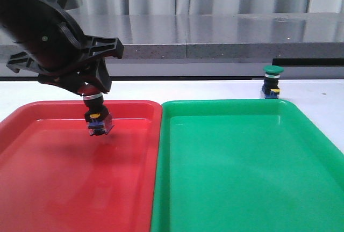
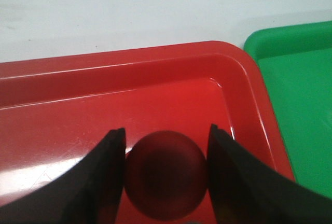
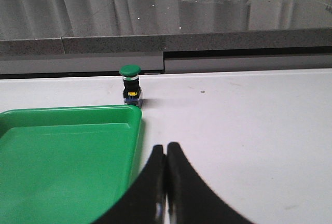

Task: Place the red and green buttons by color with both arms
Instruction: 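Carry the red button toward the robot and lower it into the red tray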

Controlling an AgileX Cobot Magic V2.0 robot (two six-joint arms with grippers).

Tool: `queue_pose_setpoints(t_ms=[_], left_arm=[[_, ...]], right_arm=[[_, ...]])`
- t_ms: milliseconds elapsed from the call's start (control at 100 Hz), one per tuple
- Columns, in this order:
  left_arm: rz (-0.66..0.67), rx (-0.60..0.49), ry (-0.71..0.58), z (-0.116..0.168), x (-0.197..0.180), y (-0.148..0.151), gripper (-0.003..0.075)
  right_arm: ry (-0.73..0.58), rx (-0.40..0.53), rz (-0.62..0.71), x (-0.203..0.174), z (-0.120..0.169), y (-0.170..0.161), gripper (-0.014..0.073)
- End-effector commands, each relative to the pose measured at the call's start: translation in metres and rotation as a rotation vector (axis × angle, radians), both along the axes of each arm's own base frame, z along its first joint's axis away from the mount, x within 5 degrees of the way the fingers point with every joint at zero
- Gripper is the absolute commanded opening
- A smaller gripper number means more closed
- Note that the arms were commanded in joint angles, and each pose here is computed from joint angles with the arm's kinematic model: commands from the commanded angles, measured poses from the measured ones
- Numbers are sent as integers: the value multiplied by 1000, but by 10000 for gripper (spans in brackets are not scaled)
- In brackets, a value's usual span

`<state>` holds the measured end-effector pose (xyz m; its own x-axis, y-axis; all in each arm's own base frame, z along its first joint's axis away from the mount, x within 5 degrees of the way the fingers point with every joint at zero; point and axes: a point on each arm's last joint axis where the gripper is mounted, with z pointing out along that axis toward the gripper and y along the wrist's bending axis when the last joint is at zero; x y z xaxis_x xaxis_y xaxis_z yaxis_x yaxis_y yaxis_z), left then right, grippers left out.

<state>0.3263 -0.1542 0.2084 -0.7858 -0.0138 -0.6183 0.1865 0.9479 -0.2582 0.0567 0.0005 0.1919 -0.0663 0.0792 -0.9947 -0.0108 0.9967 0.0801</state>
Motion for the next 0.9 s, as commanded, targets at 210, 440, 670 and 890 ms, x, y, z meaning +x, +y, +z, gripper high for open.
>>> queue_pose_setpoints(t_ms=[210,440,670,890], left_arm=[[-18,-25,-157,30,2,-2,204],[-38,0,-180,31,3,-2,204],[-31,-6,-199,28,3,0,204],[2,-10,-183,15,1,9,204]], right_arm=[[-118,-5,0,-2,14,0,-67],[-118,-5,0,-2,14,0,-67],[-118,-5,0,-2,14,0,-67],[-118,-5,0,-2,14,0,-67]])
